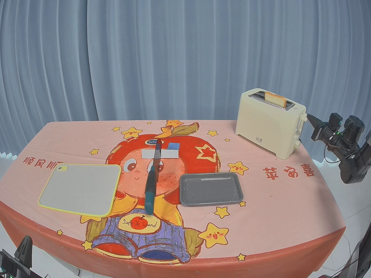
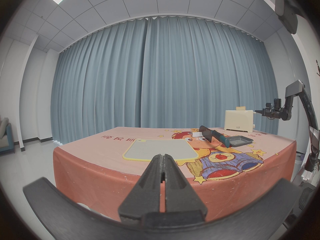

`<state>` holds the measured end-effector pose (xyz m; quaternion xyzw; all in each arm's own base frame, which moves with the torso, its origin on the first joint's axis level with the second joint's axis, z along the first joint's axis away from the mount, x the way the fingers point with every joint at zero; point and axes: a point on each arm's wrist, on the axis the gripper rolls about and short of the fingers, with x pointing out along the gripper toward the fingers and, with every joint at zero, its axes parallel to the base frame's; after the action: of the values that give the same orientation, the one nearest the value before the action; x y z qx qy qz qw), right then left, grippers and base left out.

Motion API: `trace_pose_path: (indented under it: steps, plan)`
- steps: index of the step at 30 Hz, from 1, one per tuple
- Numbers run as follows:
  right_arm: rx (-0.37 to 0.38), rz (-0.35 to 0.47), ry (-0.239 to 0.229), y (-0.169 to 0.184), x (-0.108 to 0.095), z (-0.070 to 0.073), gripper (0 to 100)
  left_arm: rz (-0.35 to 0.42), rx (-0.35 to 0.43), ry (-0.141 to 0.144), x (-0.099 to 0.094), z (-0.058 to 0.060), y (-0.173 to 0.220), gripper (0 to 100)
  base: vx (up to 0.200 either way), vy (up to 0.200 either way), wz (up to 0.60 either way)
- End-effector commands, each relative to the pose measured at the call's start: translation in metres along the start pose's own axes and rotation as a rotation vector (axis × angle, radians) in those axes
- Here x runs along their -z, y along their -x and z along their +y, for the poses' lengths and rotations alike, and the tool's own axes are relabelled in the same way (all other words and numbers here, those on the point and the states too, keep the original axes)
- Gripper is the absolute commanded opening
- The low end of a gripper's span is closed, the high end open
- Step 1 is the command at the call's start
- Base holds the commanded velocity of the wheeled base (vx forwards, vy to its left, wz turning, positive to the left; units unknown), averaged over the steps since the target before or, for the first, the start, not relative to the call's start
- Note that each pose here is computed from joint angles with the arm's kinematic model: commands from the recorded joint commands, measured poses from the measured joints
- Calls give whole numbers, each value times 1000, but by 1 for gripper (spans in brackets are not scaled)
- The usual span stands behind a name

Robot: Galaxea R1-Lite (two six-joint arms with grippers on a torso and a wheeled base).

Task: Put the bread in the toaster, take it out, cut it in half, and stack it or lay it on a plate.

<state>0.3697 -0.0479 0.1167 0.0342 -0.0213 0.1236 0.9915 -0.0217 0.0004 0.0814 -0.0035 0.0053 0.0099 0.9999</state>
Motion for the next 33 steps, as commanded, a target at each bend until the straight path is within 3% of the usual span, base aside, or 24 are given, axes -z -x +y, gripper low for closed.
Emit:
trace_pose_path:
  steps: [1, 27, 33]
  plan:
    - [-1, 6, 2, 0, 1, 0, 0, 19, 0, 0, 5, 0, -1, 0, 0, 0, 0]
    - [-1, 64, -4, 3, 18, 2, 0, 19, 0, 0, 5, 0, -1, 0, 0, 0, 0]
    - [3, 107, -16, 6, 22, 2, 0, 19, 0, 0, 5, 0, -1, 0, 0, 0, 0]
